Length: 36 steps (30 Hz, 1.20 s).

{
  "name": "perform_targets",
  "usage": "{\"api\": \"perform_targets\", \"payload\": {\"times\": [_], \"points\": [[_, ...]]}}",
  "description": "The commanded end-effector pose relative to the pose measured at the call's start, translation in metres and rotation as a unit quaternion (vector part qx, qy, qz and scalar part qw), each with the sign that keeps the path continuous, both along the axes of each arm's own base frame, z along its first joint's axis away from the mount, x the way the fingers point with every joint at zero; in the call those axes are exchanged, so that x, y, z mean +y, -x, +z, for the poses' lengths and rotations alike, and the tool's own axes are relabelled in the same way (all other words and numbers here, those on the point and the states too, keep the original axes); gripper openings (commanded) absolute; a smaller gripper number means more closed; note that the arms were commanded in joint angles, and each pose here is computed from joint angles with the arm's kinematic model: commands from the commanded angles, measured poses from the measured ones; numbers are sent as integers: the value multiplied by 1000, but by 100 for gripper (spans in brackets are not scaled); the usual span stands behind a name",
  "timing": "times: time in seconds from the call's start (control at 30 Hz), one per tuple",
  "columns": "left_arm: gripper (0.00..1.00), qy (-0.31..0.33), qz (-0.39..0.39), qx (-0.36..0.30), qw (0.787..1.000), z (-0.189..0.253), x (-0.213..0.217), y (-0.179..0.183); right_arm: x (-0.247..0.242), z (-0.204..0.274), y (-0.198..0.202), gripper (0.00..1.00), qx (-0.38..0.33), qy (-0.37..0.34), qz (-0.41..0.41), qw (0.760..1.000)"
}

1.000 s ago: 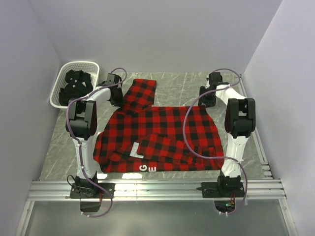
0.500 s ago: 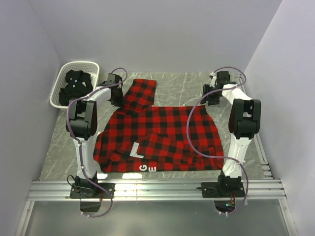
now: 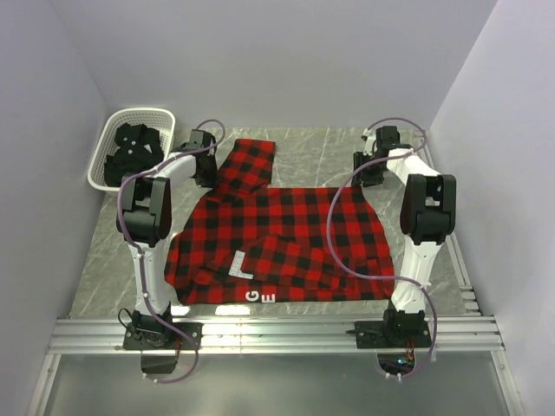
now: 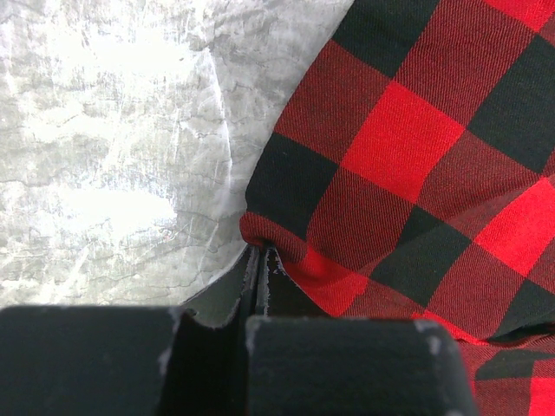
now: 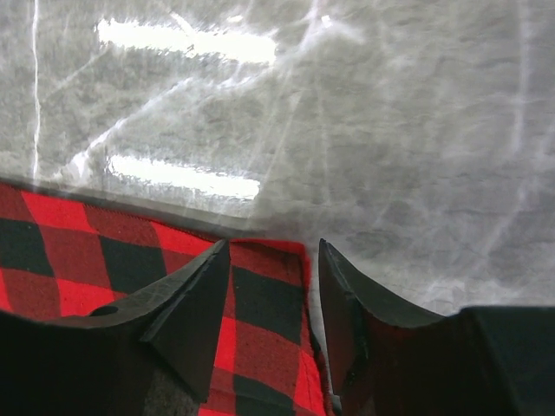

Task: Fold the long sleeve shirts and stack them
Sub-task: Fold the shirt

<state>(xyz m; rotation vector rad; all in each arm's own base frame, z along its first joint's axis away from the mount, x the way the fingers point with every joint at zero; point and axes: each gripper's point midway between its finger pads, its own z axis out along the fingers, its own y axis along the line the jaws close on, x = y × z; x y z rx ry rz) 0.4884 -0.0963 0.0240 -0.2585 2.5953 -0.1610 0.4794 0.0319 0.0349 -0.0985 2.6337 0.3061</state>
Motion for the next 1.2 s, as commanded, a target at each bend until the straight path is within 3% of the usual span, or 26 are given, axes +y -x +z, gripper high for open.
{"api": "perform_targets", "payload": {"times": [0.0, 0.27, 0.37, 0.43, 0.67, 0.77, 0.9, 1.17], "points": [[0, -15, -12, 51, 999, -25, -1, 21, 15, -5, 4, 52, 10, 15, 31, 999], [0, -16, -12, 51, 998, -25, -1, 21, 13, -13, 7, 47, 19, 26, 30, 999], [0, -17, -11, 53, 998, -27, 0, 22, 12, -14, 7, 40, 17, 31, 28, 999], [0, -20, -10, 53, 998, -27, 1, 21, 9, -14, 6, 29, 15, 38, 24, 999], [0, -22, -6, 38, 999, -19, 3, 19, -2, 13, -4, 21, -19, 65, 2, 998], [0, -28, -4, 21, 999, -10, 6, 16, -8, 20, -6, 8, -33, 78, -10, 996], [0, -22, 5, -16, 1000, 17, 11, 7, -3, 31, -4, 1, -51, 77, -16, 996], [0, -7, 24, -90, 996, 71, 24, 6, 2, 53, 1, 0, -91, 136, -89, 982]]}}
